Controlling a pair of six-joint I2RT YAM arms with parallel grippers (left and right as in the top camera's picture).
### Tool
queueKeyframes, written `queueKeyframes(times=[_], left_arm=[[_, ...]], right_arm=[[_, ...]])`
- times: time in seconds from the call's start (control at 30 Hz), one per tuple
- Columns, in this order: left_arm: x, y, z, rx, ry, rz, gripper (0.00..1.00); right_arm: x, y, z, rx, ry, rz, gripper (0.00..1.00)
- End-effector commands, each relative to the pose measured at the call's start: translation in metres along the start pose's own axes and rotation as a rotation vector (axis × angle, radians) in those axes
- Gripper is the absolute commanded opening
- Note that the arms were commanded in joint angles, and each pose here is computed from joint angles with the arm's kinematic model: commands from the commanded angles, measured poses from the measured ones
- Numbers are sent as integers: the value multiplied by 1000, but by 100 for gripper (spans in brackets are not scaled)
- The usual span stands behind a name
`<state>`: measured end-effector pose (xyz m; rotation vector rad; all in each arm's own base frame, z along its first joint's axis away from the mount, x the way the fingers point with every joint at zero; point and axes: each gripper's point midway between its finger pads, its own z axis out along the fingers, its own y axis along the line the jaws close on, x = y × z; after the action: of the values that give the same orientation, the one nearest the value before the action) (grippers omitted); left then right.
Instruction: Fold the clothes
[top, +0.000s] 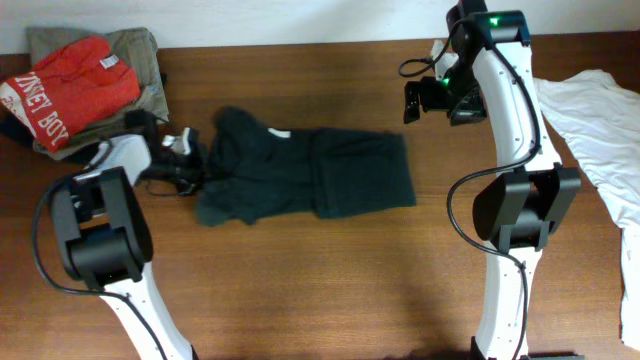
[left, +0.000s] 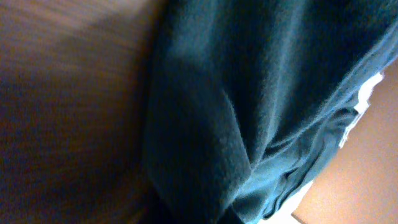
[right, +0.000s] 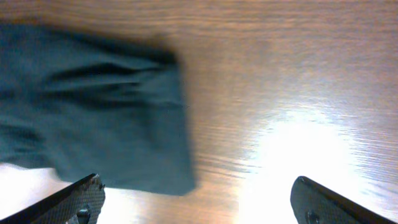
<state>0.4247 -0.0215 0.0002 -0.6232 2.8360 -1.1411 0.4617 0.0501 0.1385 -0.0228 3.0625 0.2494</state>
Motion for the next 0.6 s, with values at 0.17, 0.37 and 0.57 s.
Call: queueKeyframes(times=[0.17,0.37,0.57], left_arm=[[-27,-14,-117,-359,-81,126,0],[2,-99,-168,-355,-211,309,0],[44,-173,-126,-328,-162,507,0]], right_arm=[[-71,-48,-35,301,-328,-6,99],[-91,-97,-52,308,-433,90,99],[-89,-113,-55,309,-434,119,99]])
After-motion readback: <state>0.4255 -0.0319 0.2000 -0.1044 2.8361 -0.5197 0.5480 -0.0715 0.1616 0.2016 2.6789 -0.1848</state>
